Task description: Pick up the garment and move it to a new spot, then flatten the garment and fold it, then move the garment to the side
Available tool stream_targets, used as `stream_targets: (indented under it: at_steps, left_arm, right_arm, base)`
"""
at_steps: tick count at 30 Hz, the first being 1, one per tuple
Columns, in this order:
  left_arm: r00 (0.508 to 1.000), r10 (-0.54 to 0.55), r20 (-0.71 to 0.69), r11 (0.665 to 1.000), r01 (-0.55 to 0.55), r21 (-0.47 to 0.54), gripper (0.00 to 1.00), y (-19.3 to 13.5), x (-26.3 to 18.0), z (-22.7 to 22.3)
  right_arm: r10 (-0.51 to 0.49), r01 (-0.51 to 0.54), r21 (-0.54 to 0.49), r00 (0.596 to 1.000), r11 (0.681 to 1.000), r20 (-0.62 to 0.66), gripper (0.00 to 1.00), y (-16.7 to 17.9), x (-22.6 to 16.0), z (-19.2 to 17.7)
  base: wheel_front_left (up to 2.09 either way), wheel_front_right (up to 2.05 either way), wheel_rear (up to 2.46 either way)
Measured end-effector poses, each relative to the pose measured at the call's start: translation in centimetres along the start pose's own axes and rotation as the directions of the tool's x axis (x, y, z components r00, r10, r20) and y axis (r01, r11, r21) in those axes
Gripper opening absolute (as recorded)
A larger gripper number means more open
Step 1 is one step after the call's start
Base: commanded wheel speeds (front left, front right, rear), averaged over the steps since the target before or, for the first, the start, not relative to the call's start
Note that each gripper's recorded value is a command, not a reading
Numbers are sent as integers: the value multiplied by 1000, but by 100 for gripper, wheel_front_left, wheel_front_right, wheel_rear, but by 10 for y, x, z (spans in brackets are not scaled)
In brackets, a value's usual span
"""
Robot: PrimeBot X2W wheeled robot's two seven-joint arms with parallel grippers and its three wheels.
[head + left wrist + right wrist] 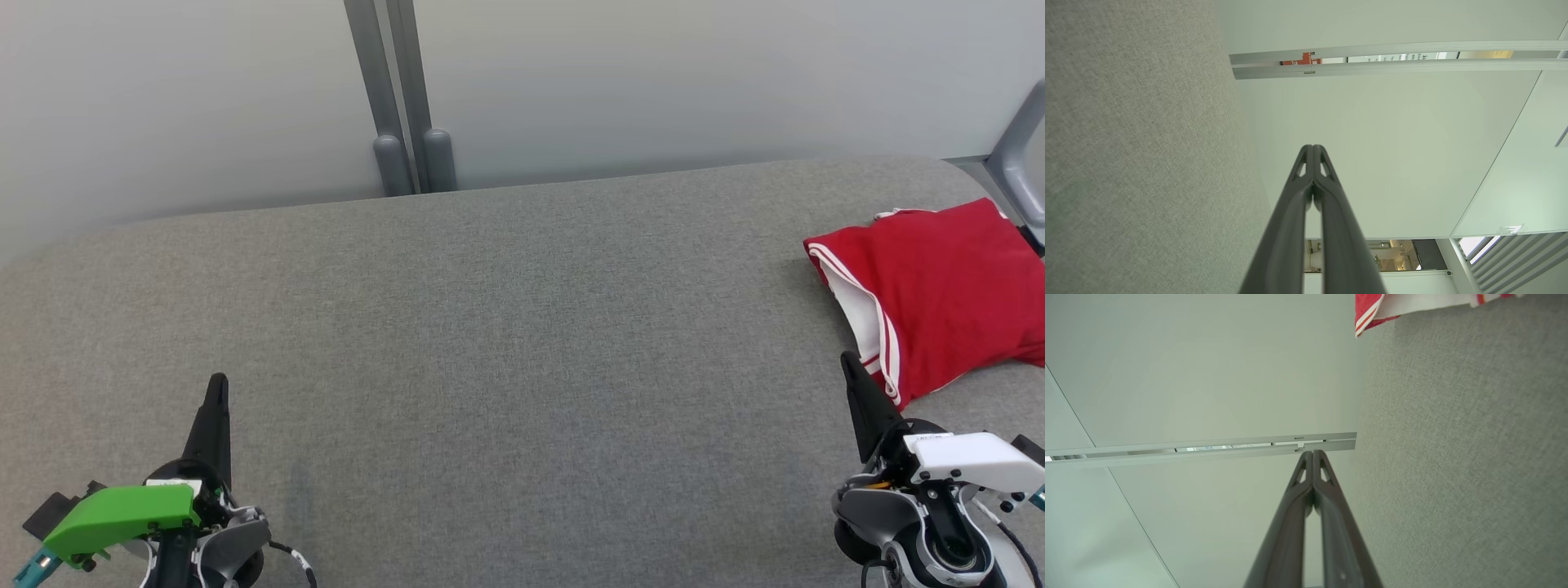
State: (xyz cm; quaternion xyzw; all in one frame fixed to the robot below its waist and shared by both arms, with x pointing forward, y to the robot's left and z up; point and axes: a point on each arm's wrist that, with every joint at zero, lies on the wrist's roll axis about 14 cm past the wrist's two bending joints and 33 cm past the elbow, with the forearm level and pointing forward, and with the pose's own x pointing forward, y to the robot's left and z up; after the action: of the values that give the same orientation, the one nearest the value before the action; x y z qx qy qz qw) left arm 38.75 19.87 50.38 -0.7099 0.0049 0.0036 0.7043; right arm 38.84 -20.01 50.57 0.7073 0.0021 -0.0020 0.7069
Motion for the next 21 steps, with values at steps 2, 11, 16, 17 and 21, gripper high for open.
stream_targets:
  at_steps: [2, 11, 16, 17, 21]
  left_arm:
    - [1000, 0, 0, 1000, 0, 0, 0, 0, 0, 0]
    - [1000, 0, 1, 1000, 0, 0, 0, 0, 0, 0]
    - [1000, 0, 1, 1000, 0, 0, 0, 0, 0, 0]
    - [1000, 0, 1, 1000, 0, 0, 0, 0, 0, 0]
    - [1000, 0, 1, 1000, 0, 0, 0, 0, 0, 0]
  right_arm:
    - [0, 0, 0, 1000, 1000, 0, 0, 0, 0, 0]
    - [0, 0, 0, 1000, 1000, 0, 0, 0, 0, 0]
    - [0, 0, 0, 1000, 1000, 0, 0, 0, 0, 0]
    - [0, 0, 0, 1000, 1000, 0, 0, 0, 0, 0]
    - [0, 0, 0, 1000, 1000, 0, 0, 0, 0, 0]
  base:
    - [0, 0, 0]
    - [0, 0, 0]
    - [0, 0, 0]
    - [0, 0, 0]
    - [0, 0, 0]
